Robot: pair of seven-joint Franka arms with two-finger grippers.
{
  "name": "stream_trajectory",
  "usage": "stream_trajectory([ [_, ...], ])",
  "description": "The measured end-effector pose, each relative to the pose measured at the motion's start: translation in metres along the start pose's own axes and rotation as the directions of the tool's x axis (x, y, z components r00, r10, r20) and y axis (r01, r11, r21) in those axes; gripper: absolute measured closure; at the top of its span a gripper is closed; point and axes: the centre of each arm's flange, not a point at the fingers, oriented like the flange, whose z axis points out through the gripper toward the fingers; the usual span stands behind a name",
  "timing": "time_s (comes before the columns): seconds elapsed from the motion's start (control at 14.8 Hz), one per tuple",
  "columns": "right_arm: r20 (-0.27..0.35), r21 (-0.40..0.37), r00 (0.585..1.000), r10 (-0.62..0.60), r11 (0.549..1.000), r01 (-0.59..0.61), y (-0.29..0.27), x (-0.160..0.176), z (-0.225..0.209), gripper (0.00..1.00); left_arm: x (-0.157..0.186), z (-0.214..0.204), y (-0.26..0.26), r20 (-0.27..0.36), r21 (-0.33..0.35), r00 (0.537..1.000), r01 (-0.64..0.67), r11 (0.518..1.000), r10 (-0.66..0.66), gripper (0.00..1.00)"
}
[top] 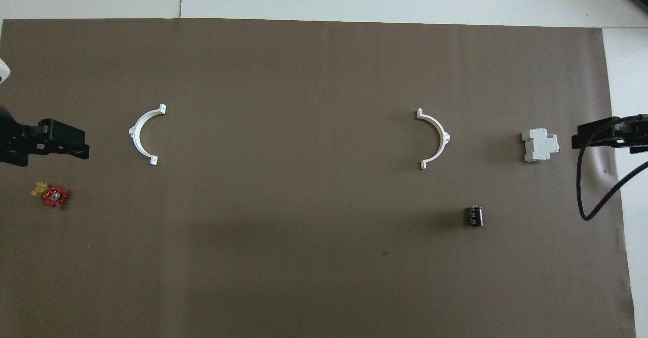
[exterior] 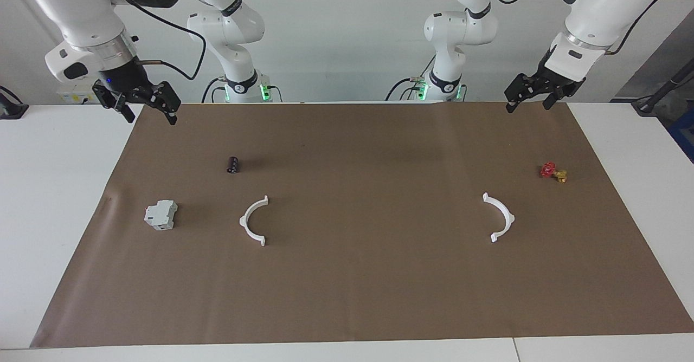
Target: Assemble drain pipe with both arms
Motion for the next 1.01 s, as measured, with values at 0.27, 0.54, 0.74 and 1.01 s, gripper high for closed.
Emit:
stream_trajectory([
  [0.27,-0.055,0.044,0.998,-0.013,0.999,0.015,-0.026,0.047,0.060,0.00,0.000,0.000,0.000,0.000,0.000,1.000,0.000,1.000,0.000,0.00],
  [0.54,-0.112,0.030,0.992,-0.065,0.997,0.069,-0.069,0.085,0.149,0.00,0.000,0.000,0.000,0.000,0.000,1.000,0.000,1.000,0.000,0.00],
  [0.74,-0.156,0.020,0.982,-0.110,0.993,0.114,-0.101,0.082,0.210,0.00,0.000,0.000,0.000,0.000,0.000,1.000,0.000,1.000,0.000,0.00],
  [1.01,-0.155,0.000,0.973,-0.174,0.984,0.176,-0.104,0.072,0.262,0.00,0.000,0.000,0.000,0.000,0.000,1.000,0.000,1.000,0.000,0.00],
])
